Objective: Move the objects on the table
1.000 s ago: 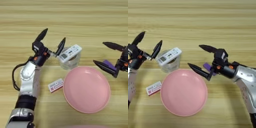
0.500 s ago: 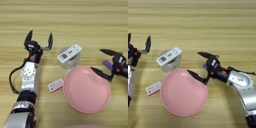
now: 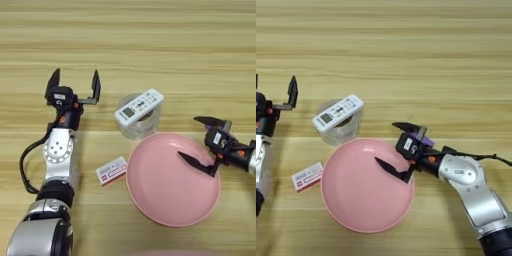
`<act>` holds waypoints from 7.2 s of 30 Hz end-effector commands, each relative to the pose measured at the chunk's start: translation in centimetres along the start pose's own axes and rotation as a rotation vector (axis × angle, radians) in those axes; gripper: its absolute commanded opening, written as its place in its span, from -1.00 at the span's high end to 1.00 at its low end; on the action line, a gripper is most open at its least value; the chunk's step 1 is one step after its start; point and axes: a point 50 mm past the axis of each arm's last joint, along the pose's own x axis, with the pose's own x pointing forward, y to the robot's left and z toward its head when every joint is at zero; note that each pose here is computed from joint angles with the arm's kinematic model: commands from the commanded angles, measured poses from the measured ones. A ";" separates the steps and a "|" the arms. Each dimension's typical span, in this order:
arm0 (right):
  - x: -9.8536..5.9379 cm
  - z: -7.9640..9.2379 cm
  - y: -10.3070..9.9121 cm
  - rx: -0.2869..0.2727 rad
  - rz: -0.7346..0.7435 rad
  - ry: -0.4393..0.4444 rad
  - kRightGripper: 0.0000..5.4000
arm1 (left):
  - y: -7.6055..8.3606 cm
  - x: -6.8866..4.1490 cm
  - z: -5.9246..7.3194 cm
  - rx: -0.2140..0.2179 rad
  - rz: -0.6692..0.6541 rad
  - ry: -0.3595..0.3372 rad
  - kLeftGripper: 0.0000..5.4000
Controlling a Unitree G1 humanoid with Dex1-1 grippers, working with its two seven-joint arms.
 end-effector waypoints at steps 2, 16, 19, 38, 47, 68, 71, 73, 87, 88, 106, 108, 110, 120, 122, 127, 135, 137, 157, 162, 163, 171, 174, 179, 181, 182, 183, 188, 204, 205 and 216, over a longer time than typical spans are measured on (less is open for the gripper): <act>0.3 -0.6 -0.5 -0.095 -0.018 0.062 -1.00 | -0.2 0.5 0.3 -0.003 0.007 -0.027 -0.99; -1.6 -1.3 -1.9 -0.187 -0.054 0.143 -1.00 | -0.3 0.4 0.2 -0.002 0.005 -0.032 -0.99; -2.0 -1.5 -2.3 -0.201 -0.060 0.166 -1.00 | -0.3 0.4 0.2 -0.002 0.005 -0.032 -0.99; -3.0 -2.5 -2.9 -0.232 -0.073 0.240 -1.00 | -0.3 0.5 0.2 -0.003 0.004 -0.029 -0.99; -2.9 -1.6 -3.2 -0.205 -0.089 0.181 -1.00 | -0.4 0.5 0.1 -0.004 0.003 -0.025 -0.99; -3.9 2.5 -6.7 0.154 -0.273 -0.144 -1.00 | -0.6 0.5 0.1 -0.008 0.000 -0.032 -0.99; -5.0 2.5 -7.7 0.214 -0.278 -0.196 -1.00 | -0.7 0.5 0.1 -0.011 -0.001 -0.034 -0.99; -5.9 2.3 -8.4 0.243 -0.269 -0.222 -1.00 | -0.7 0.6 0.2 -0.014 -0.002 -0.035 -0.99; -7.7 -2.9 -9.1 0.353 -0.202 -0.109 -1.00 | -0.8 0.6 0.4 -0.029 -0.016 -0.052 -0.99; -7.9 -3.5 -9.0 0.364 -0.197 -0.096 -1.00 | -0.8 0.6 0.4 -0.030 -0.017 -0.052 -0.99; -8.2 -7.1 -7.0 0.377 -0.104 0.016 -1.00 | -0.7 0.5 0.4 -0.033 -0.025 -0.054 -0.99; -8.2 -7.1 -6.9 0.376 -0.100 0.017 -1.00 | -0.8 0.5 0.3 -0.034 -0.025 -0.054 -0.99; -8.1 -7.2 -6.9 0.375 -0.101 0.020 -1.00 | -0.8 0.5 0.3 -0.035 -0.025 -0.055 -0.99; -7.2 -7.9 -6.1 0.391 -0.098 0.070 -1.00 | -0.8 0.5 0.3 -0.034 -0.025 -0.054 -0.99; -7.0 -8.0 -5.9 0.399 -0.091 0.085 -1.00 | -0.8 0.5 0.3 -0.034 -0.025 -0.053 -0.99; -6.6 -8.2 -5.6 0.401 -0.079 0.100 -1.00 | -0.8 0.5 0.3 -0.033 -0.025 -0.053 -0.99; -5.9 -8.4 -5.5 0.408 -0.082 0.115 -1.00 | -0.9 0.5 0.3 -0.034 -0.025 -0.053 -0.99; -5.7 -8.4 -5.6 0.411 -0.088 0.121 -0.94 | -0.9 0.5 0.3 -0.034 -0.025 -0.053 -1.00; -4.7 -8.6 -5.6 0.421 -0.088 0.140 -0.08 | -1.0 0.5 0.3 -0.035 -0.025 -0.053 -1.00; -4.6 -8.5 -5.6 0.419 -0.086 0.140 0.15 | -1.0 0.5 0.3 -0.035 -0.025 -0.053 -1.00; -4.6 -8.5 -5.6 0.420 -0.085 0.140 0.22 | -1.0 0.5 0.3 -0.035 -0.025 -0.053 -1.00; -4.6 -8.5 -5.6 0.418 -0.082 0.138 0.48 | -1.1 0.5 0.3 -0.036 -0.025 -0.052 -1.00; -4.6 -8.4 -5.8 0.415 -0.083 0.135 0.48 | -1.1 0.5 0.3 -0.036 -0.024 -0.052 -1.00; -4.6 -7.9 -6.2 0.405 -0.091 0.114 0.48 | -1.1 0.6 0.3 -0.037 -0.024 -0.051 -1.00; -4.6 -7.5 -6.5 0.397 -0.099 0.093 0.48 | -1.2 0.6 0.3 -0.037 -0.023 -0.051 -1.00; -4.7 -7.3 -6.7 0.388 -0.104 0.080 0.48 | -1.2 0.6 0.3 -0.037 -0.023 -0.051 -1.00; -4.7 -6.9 -6.9 0.376 -0.111 0.063 0.48 | -1.2 0.6 0.2 -0.037 -0.023 -0.050 -1.00; -4.9 -4.0 -8.1 0.322 -0.134 -0.097 0.48 | -1.2 0.6 0.2 -0.038 -0.024 -0.049 -1.00; -4.6 2.5 -4.6 0.183 0.082 -0.259 0.48 | -1.4 0.6 0.2 -0.038 -0.024 -0.052 -1.00; -4.6 2.7 -4.2 0.177 0.103 -0.256 0.48 | -1.4 0.6 0.2 -0.038 -0.024 -0.053 -1.00; -4.6 1.8 -2.0 0.171 0.230 -0.163 0.48 | -1.4 0.5 0.3 -0.038 -0.025 -0.058 -1.00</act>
